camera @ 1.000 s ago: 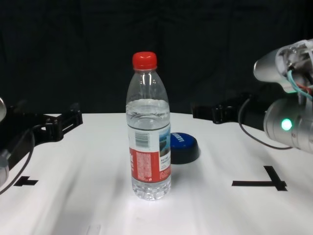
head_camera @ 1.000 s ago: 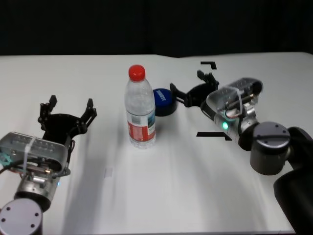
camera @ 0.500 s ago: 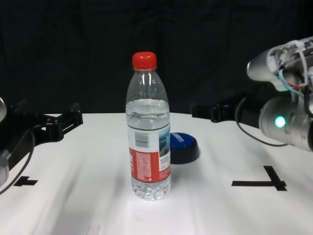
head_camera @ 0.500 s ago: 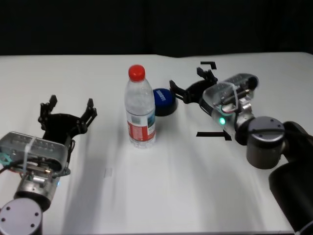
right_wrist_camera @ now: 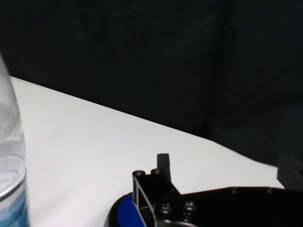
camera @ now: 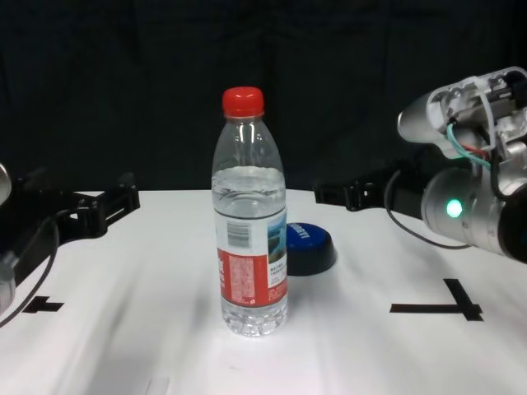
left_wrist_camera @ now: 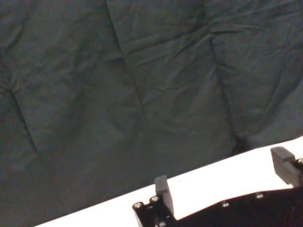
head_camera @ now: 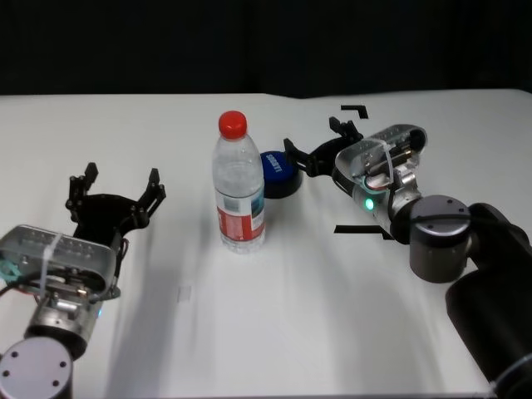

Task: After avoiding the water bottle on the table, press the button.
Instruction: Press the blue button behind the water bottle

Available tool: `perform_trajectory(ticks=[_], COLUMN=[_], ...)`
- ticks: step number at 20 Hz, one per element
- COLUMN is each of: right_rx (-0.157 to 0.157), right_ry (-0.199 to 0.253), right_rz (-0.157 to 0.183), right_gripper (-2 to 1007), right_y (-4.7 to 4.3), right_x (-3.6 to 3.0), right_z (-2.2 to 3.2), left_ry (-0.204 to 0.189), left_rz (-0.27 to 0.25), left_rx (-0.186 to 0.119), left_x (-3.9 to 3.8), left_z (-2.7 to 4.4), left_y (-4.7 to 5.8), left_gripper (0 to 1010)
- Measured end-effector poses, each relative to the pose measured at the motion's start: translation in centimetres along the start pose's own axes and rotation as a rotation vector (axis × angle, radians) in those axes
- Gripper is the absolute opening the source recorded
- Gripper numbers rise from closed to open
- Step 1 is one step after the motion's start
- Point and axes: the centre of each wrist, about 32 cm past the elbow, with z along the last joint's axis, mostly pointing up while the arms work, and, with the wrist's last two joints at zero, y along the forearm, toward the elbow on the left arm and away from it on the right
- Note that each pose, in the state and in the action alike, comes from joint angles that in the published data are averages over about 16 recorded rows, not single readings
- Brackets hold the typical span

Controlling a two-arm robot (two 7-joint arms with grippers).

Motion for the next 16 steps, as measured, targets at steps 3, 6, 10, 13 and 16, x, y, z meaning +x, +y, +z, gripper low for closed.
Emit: perform_trajectory(ticks=[3,6,10,13,16], right_rx=[-0.006,-0.012,-0.020,-0.026,-0.032], right_ry=[-0.002,-0.003,-0.005,-0.005,-0.004], right_rz=[-0.002,-0.004,-0.007,-0.009,-0.010], right_gripper=[1003,1003,1003,1003,1003], right_y=[0.35,0.68,1.13,1.47,1.78], right_x=[-0.06,-0.12,-0.22,-0.30,-0.40], right_z=[-0.11,-0.21,-0.34,-0.43,-0.52], left_ry=[0.000,0.000,0.000,0.000,0.000], left_rz=[0.000,0.000,0.000,0.000,0.000], left_rx=[0.000,0.000,0.000,0.000,0.000], left_x=[0.00,0.00,0.00,0.00,0.00], left_z=[0.00,0.00,0.00,0.00,0.00], left_y=[0.0,0.0,0.0,0.0,0.0], left_gripper=[1003,1003,1003,1003,1003])
